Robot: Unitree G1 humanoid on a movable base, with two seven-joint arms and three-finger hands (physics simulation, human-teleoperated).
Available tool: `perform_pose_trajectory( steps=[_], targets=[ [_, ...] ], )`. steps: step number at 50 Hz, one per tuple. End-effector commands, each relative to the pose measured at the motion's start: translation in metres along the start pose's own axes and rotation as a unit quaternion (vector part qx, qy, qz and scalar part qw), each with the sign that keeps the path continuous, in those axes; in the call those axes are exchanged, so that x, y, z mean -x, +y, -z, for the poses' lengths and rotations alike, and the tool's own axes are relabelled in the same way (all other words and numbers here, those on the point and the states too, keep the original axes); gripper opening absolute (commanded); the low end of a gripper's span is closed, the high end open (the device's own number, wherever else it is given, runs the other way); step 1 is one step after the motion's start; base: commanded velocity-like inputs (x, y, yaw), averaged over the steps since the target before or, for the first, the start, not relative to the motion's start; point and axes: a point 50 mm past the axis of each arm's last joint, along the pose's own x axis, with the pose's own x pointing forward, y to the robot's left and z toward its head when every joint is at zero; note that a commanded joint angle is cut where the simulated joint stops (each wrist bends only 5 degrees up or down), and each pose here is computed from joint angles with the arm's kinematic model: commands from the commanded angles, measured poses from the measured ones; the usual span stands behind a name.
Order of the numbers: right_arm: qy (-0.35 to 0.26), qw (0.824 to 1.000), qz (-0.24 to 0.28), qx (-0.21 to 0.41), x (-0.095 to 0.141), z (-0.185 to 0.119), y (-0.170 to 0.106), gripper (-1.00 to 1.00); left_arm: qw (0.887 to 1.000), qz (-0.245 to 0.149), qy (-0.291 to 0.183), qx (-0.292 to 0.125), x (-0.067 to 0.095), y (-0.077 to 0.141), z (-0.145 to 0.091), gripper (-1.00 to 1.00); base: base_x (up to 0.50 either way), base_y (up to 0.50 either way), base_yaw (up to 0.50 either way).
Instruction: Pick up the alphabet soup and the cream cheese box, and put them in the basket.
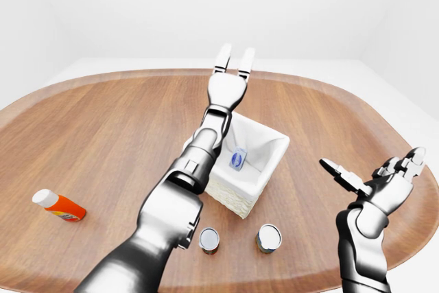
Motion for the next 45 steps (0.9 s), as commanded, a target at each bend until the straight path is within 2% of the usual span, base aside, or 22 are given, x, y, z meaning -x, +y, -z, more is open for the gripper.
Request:
perform_pose_trajectory(
  steps=[1, 6, 10, 16, 21, 30, 32, 34, 35, 45],
  targets=[
    [0.001, 1.0, 0.0, 0.0, -0.001, 0.001, 0.0, 1.0, 0.998, -0.055, 0.024, 0.008, -0.003, 0.016, 0.015, 1.0, 0.0, 0.0, 0.0],
    [0.0, 1.0, 0.0, 0.0, -0.001, 0.0, 0.0, 1.0, 0.996, -0.087, 0.025, 0.005, 0.001, 0.025, 0.02, 1.0, 0.0, 0.0, 0.0],
    [-0.002, 1.0, 0.0, -0.002, -0.001, -0.001, 0.0, 1.0, 0.994, -0.101, 0.045, 0.027, 0.004, 0.029, 0.029, 1.0, 0.0, 0.0, 0.0],
    [0.002, 1.0, -0.001, 0.001, -0.001, 0.001, 0.001, 1.0, 0.983, -0.162, 0.068, 0.05, 0.014, 0.05, 0.045, 1.0, 0.0, 0.0, 0.0],
    [0.004, 1.0, 0.0, 0.002, -0.001, 0.002, 0.0, 1.0, 0.98, -0.174, 0.078, 0.054, 0.024, 0.061, 0.056, 1.0, 0.0, 0.0, 0.0],
    [0.0, 1.0, -0.001, 0.002, 0.0, 0.0, 0.0, 1.0, 0.978, -0.172, 0.104, 0.06, 0.045, 0.053, 0.074, 1.0, 0.0, 0.0, 0.0],
    [0.002, 1.0, 0.0, 0.003, 0.0, 0.001, 0.0, 1.0, 0.975, -0.17, 0.116, 0.088, 0.05, 0.052, 0.077, 1.0, 0.0, 0.0, 0.0],
    [0.001, 1.0, 0.0, 0.002, 0.0, 0.001, 0.0, 1.0, 0.976, -0.172, 0.111, 0.072, 0.056, 0.053, 0.077, 1.0, 0.0, 0.0, 0.0],
    [0.0, 1.0, -0.001, 0.002, 0.0, 0.0, 0.0, 1.0, 0.974, -0.173, 0.119, 0.081, 0.06, 0.052, 0.081, 1.0, 0.0, 0.0, 0.0],
    [0.001, 1.0, -0.001, 0.003, 0.0, 0.001, 0.0, 1.0, 0.97, -0.184, 0.139, 0.078, 0.082, 0.061, 0.098, 1.0, 0.0, 0.0, 0.0]
  ],
)
